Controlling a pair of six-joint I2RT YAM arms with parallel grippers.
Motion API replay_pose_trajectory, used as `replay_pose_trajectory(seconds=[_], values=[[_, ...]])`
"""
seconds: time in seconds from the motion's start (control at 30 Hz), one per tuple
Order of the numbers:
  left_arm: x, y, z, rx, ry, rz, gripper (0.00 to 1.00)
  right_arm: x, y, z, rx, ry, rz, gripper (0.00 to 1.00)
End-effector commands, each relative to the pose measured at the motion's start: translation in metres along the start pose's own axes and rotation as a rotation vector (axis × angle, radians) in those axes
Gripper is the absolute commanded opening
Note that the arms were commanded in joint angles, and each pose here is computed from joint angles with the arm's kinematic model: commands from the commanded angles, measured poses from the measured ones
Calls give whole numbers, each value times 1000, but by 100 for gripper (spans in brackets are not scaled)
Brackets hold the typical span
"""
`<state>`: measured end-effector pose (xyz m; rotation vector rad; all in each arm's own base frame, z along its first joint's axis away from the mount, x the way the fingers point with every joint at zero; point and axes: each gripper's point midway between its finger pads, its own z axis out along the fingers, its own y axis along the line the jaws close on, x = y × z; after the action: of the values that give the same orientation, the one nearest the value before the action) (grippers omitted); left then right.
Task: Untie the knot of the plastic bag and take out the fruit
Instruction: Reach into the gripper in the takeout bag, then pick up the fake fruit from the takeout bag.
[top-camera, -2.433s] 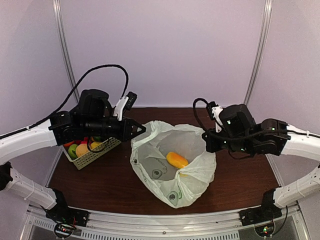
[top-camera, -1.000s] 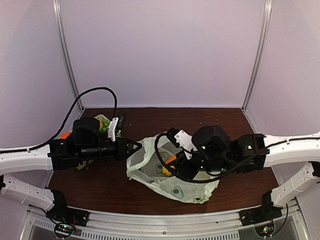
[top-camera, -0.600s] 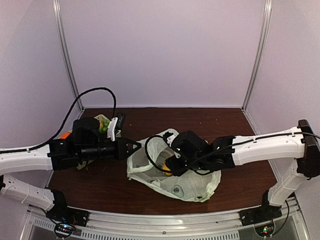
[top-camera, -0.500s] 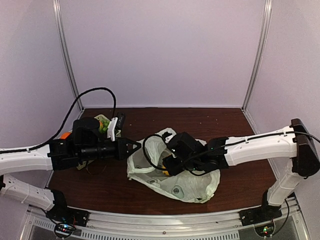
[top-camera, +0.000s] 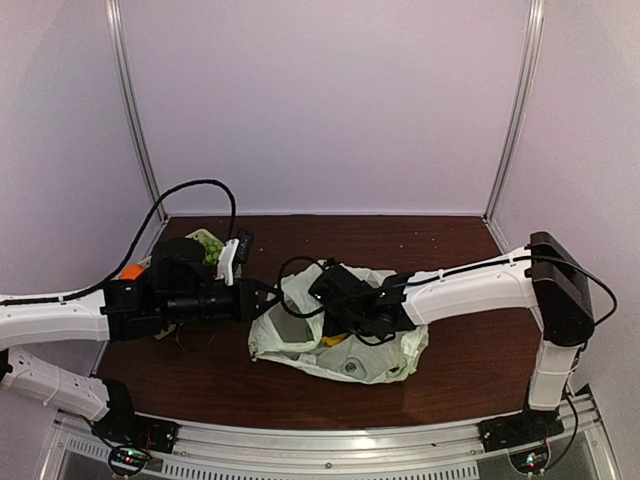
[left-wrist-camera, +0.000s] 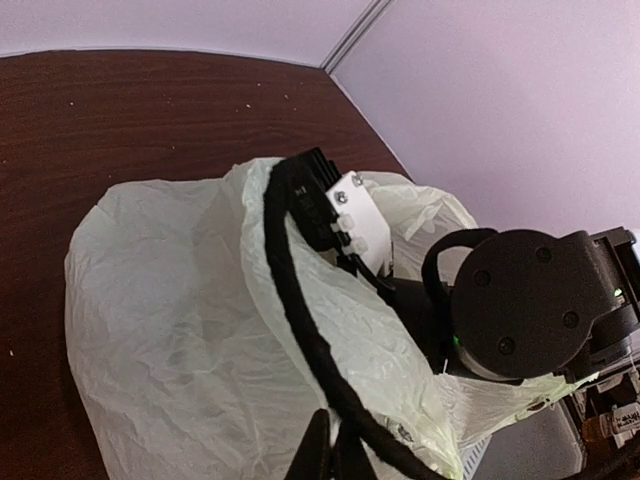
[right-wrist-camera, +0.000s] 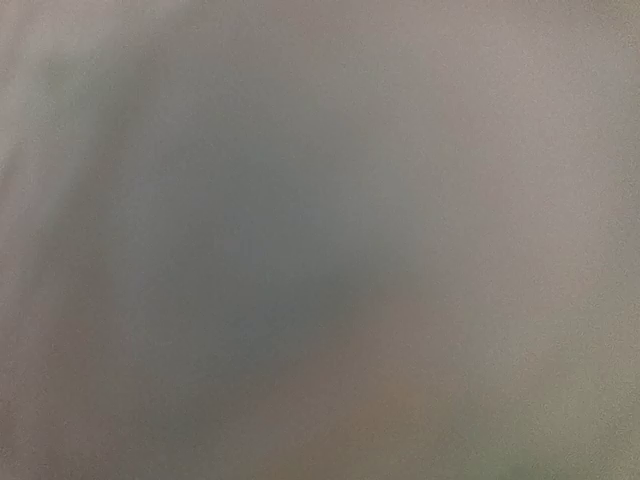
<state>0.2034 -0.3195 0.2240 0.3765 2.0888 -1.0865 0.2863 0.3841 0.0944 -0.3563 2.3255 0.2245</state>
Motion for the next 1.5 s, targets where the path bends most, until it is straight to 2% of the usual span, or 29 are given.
replay_pose_trajectory(seconds=[0.0, 0.2, 0.33, 0.63, 0.87, 1.13, 1.47], values=[[1, 1, 4, 13, -15, -12, 0, 2, -9, 15, 63, -3, 31, 78], [5, 3, 3, 16, -14, -29, 0, 15, -12, 32, 101, 28, 40, 82], [5, 3, 1, 16, -20, -30, 0, 19, -14, 39, 107, 34, 48, 81], [6, 5, 2, 11, -12, -30, 0, 17, -12, 45, 80, 46, 53, 45], [6, 5, 4, 3, -10, -43, 0, 1, -7, 18, -11, 7, 55, 35], [0, 6, 4, -10, -33, -71, 0, -14, 19, -41, -228, -74, -42, 34], [-11, 14, 2, -54, -96, -116, 0, 1, 51, -110, -540, -118, -93, 35]])
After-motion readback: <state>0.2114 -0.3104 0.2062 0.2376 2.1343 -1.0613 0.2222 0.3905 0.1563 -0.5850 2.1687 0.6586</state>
